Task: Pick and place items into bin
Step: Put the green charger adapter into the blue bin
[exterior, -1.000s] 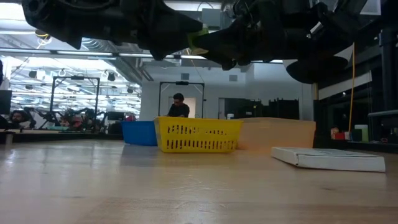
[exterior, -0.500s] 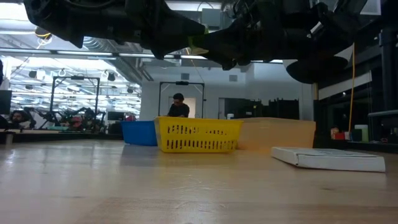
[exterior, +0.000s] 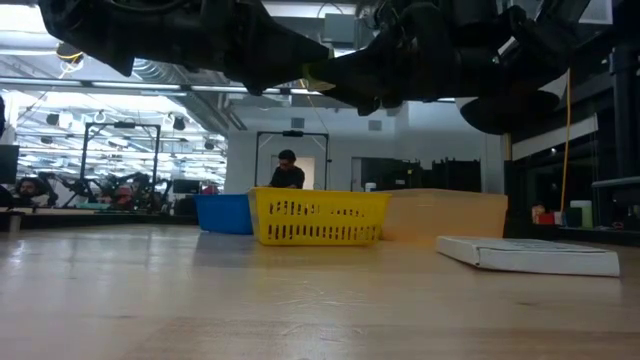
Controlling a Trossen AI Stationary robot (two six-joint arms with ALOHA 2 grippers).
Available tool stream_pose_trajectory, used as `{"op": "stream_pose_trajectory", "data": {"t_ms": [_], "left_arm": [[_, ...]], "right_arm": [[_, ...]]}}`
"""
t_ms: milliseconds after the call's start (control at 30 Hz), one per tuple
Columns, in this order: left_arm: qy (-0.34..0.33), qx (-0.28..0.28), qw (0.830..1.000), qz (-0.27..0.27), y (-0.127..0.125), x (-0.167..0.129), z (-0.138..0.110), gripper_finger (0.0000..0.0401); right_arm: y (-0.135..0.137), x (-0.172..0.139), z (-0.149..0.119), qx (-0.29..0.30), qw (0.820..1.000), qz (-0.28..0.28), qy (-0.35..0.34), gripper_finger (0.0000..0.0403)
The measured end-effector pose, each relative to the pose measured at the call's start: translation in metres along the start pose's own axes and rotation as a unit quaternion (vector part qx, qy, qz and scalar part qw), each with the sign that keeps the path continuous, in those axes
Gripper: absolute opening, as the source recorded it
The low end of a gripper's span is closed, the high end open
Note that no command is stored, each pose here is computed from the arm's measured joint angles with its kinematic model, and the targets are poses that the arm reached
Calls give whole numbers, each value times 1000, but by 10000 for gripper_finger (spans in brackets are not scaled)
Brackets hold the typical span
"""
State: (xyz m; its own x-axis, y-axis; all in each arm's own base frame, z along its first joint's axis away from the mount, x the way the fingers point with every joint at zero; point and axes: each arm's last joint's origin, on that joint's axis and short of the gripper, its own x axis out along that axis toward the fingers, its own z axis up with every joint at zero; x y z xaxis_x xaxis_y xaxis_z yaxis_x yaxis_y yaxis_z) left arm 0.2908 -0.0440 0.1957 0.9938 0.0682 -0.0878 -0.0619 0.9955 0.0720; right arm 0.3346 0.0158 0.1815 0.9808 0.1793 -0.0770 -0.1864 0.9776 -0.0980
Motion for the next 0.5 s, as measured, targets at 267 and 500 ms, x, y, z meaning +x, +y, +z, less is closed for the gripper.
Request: {"op": "stream_pose_trajectory", "data": {"t_ms": [267, 500], "left_arm": [[15, 16, 1000, -8, 1, -6, 5, 148], [45, 25, 998, 23, 7, -21, 15, 148]], "right_arm": [[0, 0, 1, 12, 1000, 2, -2, 259], [-1, -1, 3, 13, 1000, -14, 1, 274]]}}
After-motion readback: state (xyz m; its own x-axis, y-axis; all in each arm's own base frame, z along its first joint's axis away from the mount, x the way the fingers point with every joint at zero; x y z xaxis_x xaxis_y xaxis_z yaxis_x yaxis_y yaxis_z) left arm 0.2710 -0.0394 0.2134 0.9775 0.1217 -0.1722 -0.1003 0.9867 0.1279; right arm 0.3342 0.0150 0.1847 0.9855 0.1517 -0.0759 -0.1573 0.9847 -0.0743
